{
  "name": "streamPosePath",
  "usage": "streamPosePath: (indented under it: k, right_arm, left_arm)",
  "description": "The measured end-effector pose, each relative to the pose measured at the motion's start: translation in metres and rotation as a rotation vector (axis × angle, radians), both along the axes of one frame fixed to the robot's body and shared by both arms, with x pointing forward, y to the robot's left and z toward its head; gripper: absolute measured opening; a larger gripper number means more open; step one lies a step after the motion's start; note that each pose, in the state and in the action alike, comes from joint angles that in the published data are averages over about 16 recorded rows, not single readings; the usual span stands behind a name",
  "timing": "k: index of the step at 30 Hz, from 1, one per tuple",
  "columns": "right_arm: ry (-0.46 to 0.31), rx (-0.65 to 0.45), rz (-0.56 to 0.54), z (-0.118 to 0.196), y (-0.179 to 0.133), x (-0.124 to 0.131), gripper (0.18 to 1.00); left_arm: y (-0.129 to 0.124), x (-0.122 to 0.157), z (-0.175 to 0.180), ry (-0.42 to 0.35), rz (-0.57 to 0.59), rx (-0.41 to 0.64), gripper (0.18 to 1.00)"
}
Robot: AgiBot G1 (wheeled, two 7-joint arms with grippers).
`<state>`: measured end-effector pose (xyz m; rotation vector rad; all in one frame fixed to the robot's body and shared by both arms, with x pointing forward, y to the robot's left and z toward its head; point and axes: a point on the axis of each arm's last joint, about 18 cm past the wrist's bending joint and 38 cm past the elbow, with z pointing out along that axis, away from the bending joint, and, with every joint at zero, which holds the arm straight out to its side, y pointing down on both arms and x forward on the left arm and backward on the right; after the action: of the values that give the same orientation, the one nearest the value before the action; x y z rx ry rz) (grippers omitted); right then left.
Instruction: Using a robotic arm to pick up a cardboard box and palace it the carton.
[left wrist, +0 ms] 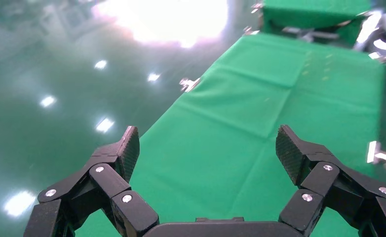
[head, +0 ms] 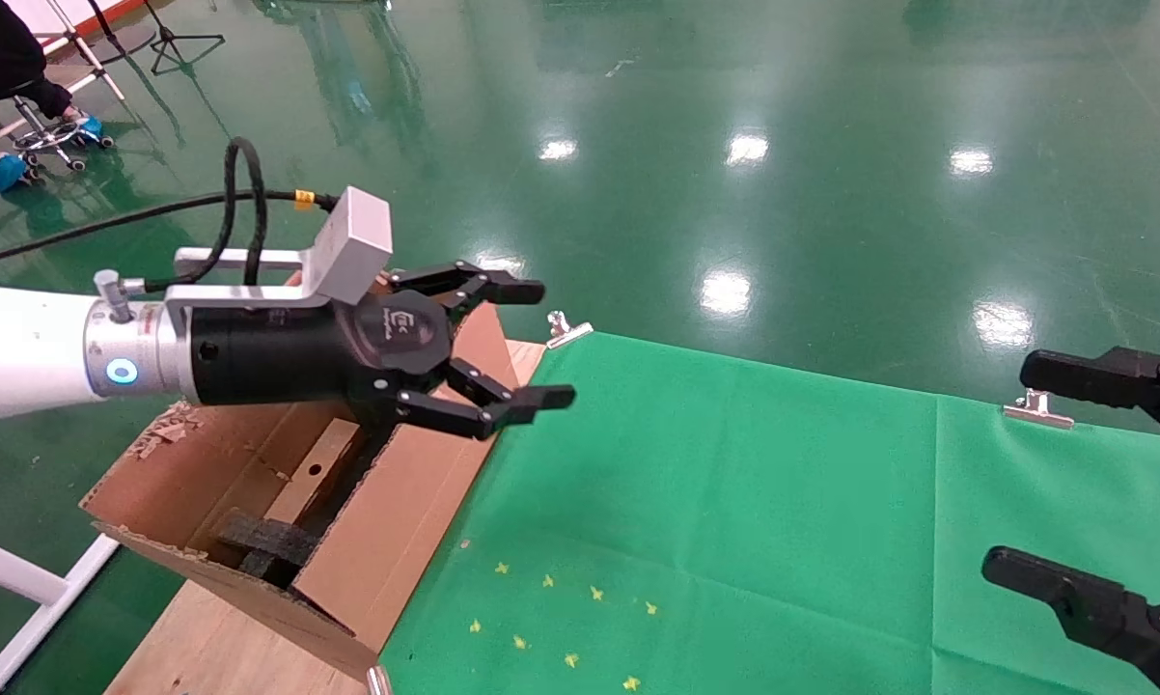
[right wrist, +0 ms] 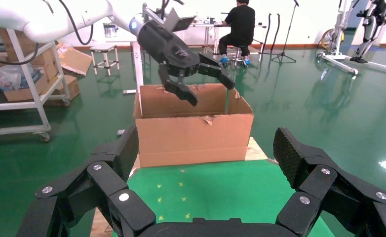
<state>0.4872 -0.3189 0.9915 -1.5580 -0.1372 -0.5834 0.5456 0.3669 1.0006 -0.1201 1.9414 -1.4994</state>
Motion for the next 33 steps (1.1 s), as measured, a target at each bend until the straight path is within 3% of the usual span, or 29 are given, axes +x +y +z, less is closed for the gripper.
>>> streamPosePath:
  k: [20, 33]
  right_arm:
    - [0.000, 0.000, 0.000, 0.000, 0.000, 0.000, 1.001]
    - [0.000, 0.000, -0.001, 0.000, 0.000, 0.000, 1.001]
  left_arm:
    - [-0.064, -0.065, -0.008, -0.064, -0.358, -0.074, 1.001]
    - [-0.071, -0.076, -0.009, -0.071, -0.409, -0.087, 1.001]
